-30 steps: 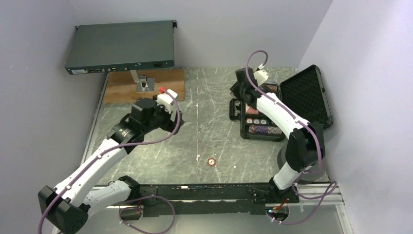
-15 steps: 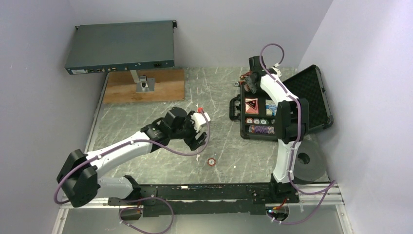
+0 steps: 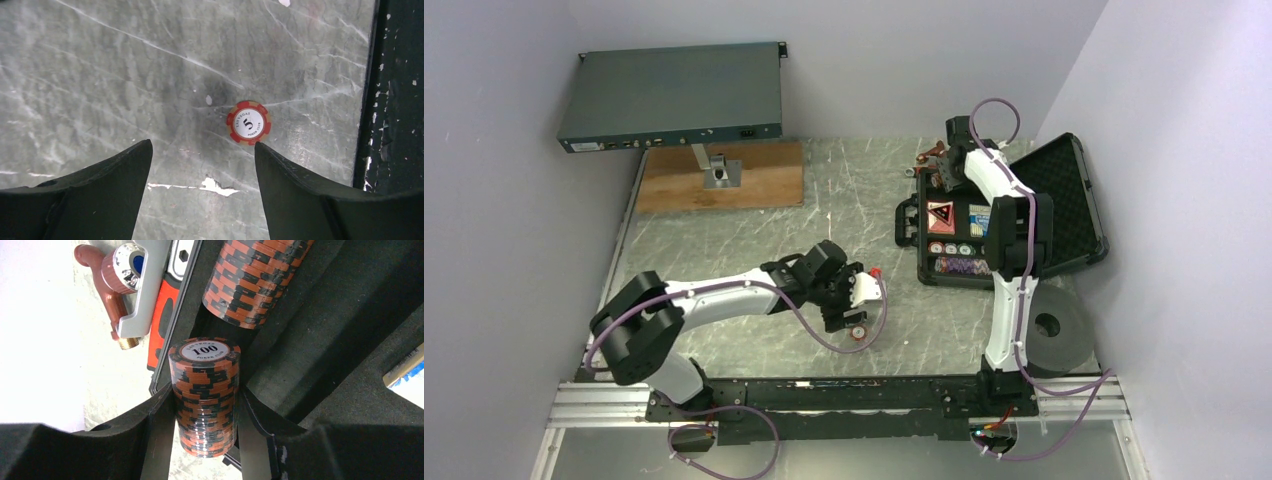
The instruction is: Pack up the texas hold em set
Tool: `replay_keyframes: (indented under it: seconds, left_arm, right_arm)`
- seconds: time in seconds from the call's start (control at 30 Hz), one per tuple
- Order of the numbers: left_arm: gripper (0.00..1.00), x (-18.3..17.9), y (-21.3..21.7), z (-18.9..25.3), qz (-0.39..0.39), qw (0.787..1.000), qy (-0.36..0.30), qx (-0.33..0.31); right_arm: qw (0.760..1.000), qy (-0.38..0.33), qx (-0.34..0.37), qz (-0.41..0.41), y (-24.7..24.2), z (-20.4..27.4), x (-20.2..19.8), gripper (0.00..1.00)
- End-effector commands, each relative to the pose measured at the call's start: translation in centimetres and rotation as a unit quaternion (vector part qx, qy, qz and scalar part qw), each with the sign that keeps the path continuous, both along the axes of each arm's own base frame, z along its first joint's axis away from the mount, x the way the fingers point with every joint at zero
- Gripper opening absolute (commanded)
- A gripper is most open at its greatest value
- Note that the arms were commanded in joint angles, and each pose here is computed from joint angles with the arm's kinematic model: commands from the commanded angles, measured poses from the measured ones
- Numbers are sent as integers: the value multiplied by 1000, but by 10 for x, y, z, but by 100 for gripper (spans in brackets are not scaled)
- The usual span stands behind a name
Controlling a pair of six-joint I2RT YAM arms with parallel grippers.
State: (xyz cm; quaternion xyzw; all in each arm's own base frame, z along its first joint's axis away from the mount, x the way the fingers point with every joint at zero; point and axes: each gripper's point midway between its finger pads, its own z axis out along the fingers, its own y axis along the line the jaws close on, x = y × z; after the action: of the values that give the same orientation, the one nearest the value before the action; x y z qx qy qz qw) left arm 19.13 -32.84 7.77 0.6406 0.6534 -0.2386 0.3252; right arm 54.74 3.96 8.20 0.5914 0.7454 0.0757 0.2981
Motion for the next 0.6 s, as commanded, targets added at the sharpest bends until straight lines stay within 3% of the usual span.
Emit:
replay_keyframes:
  seconds: [0.0, 0.23, 0.4, 0.57]
  left_arm:
    - [80, -9, -20, 4, -57, 998, -2, -9]
    - [80, -16, -20, -14, -74, 997, -7, 14]
    - [79, -18, -20, -19, -79, 996, -16, 28]
    - [77, -20, -22, -21, -80, 996, -9, 38]
  right_arm:
    - [998, -48, 30, -36, 0, 26, 26, 0]
    - [993, -55, 56, -87, -3, 13, 35, 0]
    - [993, -56, 72, -81, 1, 2, 45, 2]
    - [989, -101, 86, -70, 3, 4, 51, 50]
